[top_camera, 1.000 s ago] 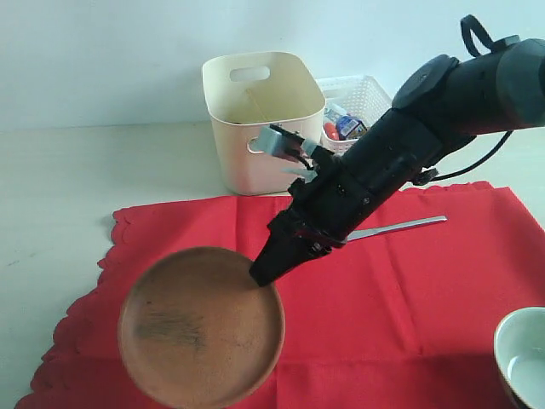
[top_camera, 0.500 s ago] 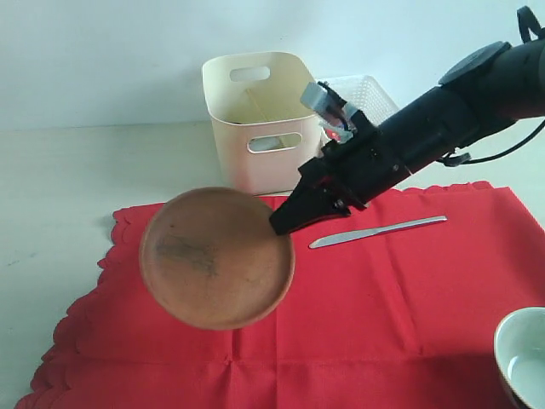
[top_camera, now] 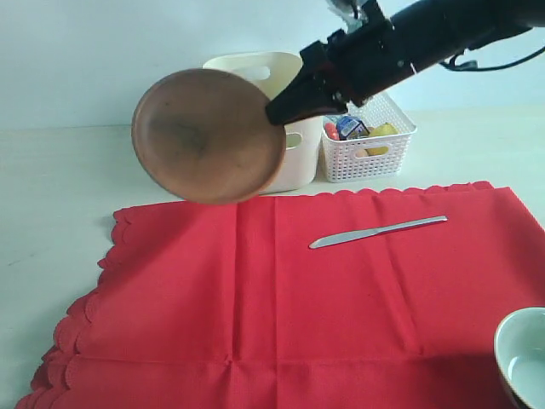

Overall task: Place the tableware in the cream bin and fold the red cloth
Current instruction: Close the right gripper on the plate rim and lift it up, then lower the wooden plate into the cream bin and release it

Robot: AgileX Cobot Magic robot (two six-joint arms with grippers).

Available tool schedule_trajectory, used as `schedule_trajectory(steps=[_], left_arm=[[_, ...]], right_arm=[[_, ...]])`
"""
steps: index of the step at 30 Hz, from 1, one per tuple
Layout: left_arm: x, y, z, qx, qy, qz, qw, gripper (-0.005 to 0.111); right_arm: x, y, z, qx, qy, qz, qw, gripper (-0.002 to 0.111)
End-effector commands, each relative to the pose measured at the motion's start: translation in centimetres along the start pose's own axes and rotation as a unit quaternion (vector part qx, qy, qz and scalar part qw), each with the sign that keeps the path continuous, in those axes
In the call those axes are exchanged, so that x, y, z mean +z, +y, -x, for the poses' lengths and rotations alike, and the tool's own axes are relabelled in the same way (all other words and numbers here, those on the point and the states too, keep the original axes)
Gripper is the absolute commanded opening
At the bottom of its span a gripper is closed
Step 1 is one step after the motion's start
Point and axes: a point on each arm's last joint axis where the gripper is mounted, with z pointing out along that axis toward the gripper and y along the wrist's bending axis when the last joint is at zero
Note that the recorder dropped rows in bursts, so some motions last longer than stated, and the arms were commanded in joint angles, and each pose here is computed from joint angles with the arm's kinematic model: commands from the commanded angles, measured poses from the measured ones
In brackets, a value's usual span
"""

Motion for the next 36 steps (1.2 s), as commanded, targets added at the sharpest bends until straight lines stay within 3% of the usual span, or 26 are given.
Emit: schedule_trajectory(steps=[1,8,22,36], left_arm=[[0.0,0.0,0.0,0.0,-0.005,0.001,1.0,0.0],[0.0,0.0,0.0,0.0,-0.005,0.001,1.0,0.0],[0.0,0.0,0.0,0.0,-0.005,0.001,1.0,0.0],[0.0,0.0,0.0,0.0,-0.005,0.001,1.0,0.0]], right_arm=[[-3.1,0.2,2.6,-0.011,-0.044,-0.039,0.998,0.0],[-5.9,-1.7,5.4,-0.005,-0.102,-0.075,0.992,0.0],[-4.6,-8.6,8.4,0.03,-0.165,-0.115,0.979,0.0],[-2.8,-14.3,8.0,0.052,-0.172,-0.204,0.962,0.0]])
